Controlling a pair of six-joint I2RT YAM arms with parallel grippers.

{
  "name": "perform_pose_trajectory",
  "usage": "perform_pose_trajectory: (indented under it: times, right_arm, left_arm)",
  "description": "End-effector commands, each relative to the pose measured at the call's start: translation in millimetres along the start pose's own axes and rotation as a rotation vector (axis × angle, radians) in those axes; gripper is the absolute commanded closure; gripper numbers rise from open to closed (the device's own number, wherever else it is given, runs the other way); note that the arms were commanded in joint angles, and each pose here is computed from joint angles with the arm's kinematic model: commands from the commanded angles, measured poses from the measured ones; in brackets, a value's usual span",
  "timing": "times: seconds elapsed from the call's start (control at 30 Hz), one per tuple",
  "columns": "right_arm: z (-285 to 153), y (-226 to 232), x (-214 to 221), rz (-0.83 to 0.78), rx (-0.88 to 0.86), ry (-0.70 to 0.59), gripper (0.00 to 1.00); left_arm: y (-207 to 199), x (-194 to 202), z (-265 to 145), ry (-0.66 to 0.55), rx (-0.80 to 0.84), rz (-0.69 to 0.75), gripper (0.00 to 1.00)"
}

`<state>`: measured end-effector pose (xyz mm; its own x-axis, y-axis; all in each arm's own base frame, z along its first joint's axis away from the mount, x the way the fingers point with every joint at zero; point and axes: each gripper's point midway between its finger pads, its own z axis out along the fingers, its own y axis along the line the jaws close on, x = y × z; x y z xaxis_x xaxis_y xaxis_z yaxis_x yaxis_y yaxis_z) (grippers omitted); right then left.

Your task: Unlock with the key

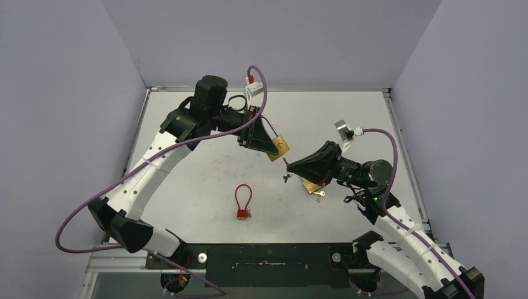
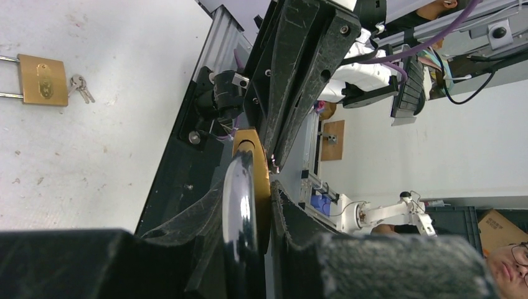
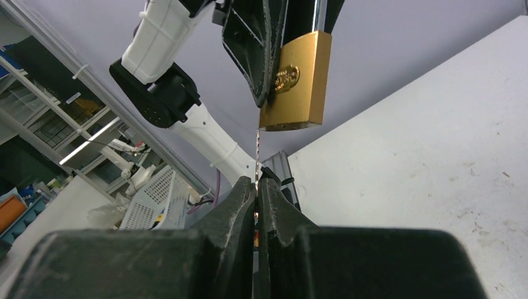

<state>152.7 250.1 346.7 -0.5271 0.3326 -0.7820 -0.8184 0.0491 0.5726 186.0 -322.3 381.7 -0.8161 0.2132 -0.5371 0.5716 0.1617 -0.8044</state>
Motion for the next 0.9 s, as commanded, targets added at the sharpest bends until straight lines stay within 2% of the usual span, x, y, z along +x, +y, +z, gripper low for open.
perform_pose_trajectory:
  times: [0.0, 0.87]
  right_arm:
    - [3.1, 19.2, -16.7, -0.043, -0.083, -0.059, 1.0]
    - [6.8, -3.9, -8.4, -0.036, -0.022, -0.037, 1.0]
  left_arm:
    - [-36.0, -2.7, -15.2, -0.031, 0.095, 0.133, 1.0]
    - [-34.5, -10.7, -18.0, -0.062, 0.072, 0.125, 1.0]
